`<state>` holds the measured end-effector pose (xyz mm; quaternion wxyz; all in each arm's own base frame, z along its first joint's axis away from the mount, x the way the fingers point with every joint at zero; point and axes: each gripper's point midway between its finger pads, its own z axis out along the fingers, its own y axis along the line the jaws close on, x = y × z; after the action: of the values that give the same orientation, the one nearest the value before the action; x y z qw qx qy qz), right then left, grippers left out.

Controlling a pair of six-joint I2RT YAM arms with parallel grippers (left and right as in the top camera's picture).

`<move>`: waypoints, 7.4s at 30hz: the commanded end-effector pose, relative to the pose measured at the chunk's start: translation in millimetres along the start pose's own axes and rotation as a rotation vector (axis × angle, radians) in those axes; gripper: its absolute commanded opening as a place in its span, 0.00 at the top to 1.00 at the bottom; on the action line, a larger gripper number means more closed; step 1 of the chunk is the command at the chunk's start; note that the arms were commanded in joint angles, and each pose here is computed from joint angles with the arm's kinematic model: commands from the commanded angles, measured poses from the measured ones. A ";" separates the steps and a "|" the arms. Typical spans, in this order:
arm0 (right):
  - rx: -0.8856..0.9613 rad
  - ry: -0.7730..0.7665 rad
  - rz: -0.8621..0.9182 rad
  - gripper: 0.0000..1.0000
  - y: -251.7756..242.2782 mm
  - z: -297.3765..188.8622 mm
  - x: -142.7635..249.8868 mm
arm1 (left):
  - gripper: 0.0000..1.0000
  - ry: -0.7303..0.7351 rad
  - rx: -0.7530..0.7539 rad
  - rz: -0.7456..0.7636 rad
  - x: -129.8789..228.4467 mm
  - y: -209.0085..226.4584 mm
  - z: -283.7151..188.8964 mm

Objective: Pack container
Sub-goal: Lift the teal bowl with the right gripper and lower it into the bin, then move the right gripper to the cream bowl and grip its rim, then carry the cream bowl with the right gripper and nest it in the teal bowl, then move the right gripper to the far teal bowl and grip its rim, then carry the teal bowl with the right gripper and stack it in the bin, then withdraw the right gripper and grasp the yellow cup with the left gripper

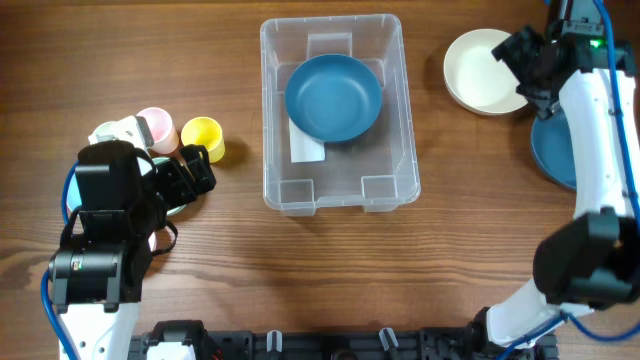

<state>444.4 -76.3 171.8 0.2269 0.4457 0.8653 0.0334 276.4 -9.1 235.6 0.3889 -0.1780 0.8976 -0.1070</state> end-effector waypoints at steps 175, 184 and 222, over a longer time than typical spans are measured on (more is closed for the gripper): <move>-0.496 -0.171 -0.660 0.96 83.0 -148.0 76.2 | 0.00 0.008 0.013 0.001 -0.1 -3.7 -3.4; -0.399 -0.155 -0.857 0.96 125.4 -97.3 133.9 | 0.00 0.009 0.013 0.000 0.1 -3.7 -3.4; 0.097 0.116 -0.359 0.00 -89.0 -123.7 97.6 | 0.00 0.176 -0.064 -0.037 -24.0 -13.4 13.0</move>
<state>300.0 -32.5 210.7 0.1456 0.2667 0.9521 -0.0343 281.8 -9.1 225.8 0.3002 -0.1942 0.9294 -0.0919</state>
